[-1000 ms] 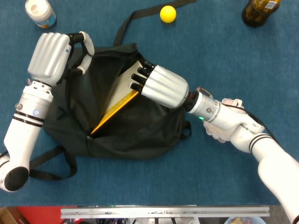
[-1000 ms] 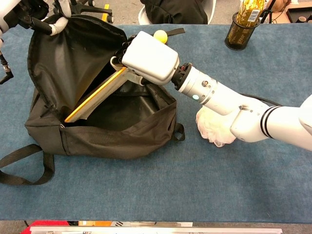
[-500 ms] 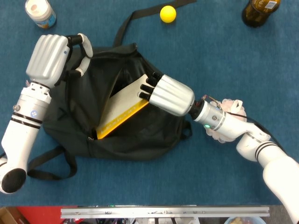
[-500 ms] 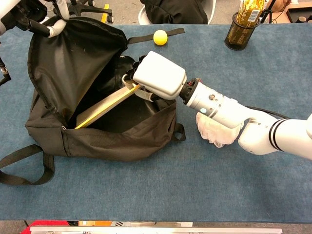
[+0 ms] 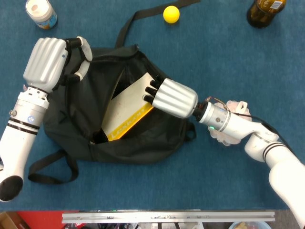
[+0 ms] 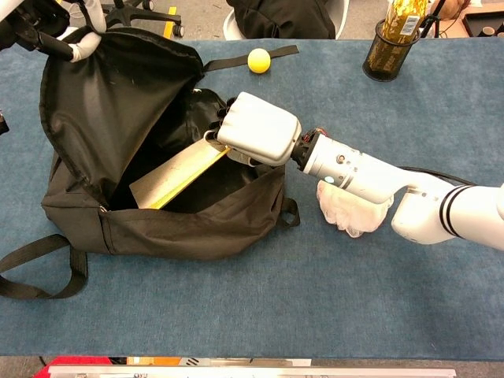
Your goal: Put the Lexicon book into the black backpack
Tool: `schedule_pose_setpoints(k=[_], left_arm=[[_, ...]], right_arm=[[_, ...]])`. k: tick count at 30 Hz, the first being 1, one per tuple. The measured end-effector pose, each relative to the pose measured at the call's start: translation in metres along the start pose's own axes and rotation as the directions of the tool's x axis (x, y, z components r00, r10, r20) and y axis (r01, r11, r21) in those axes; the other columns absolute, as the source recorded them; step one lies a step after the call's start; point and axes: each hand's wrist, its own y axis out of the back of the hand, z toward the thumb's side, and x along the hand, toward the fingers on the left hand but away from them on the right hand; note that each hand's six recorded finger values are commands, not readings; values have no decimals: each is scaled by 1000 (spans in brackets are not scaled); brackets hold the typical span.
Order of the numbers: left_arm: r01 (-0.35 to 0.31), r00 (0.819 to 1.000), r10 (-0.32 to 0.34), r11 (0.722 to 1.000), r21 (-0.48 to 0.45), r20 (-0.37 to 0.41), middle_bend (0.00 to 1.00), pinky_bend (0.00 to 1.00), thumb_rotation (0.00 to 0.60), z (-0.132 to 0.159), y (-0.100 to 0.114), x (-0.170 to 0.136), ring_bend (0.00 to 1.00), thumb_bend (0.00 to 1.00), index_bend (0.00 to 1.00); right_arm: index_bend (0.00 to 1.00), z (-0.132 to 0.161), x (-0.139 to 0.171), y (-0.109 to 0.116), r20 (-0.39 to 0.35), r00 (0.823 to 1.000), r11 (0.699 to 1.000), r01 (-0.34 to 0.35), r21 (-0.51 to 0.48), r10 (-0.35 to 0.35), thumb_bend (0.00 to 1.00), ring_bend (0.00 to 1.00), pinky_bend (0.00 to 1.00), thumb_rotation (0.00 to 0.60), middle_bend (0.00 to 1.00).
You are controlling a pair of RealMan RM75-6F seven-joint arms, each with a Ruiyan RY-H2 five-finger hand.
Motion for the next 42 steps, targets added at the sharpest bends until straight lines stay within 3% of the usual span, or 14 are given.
schedule_pose_setpoints(k=[15,28,31,33,36,42], left_arm=[[6,1000,-6,1000,3,-5,908,1000,600,0,1,-1,906,581,772],[1,1000,-1,1000,-20,-9,911,1000,600,-1,6,0,906,581,771],[-5,1000,5,1000,-25,-4,913,1000,600,0,8,0,906,581,770],[-10,1000,10,1000,-27,-1,914,1000,600,1,10,-2,906,581,768],[-3,1000,3,1000,-26,-3,913,1000,600,0,9,-2,906,581,765],[7,1000,-7,1000,-17,-10,910,1000,600,-3,4,-3,906,582,757]], right_arm=[[892,8,-30,11,77,996,998,52,-26,-50,363,542,598,600,766],[857,22,-34,3,89,996,996,11,-90,-2,337,510,574,600,723],[739,22,-32,-2,101,995,995,-7,-99,17,313,457,519,600,647],[576,17,-29,-4,121,992,994,-11,-105,24,298,417,487,600,575],[411,11,-26,-4,150,988,993,-3,-118,21,283,351,453,600,483],[143,-5,-18,-5,195,980,993,-5,-116,28,205,205,345,600,318]])
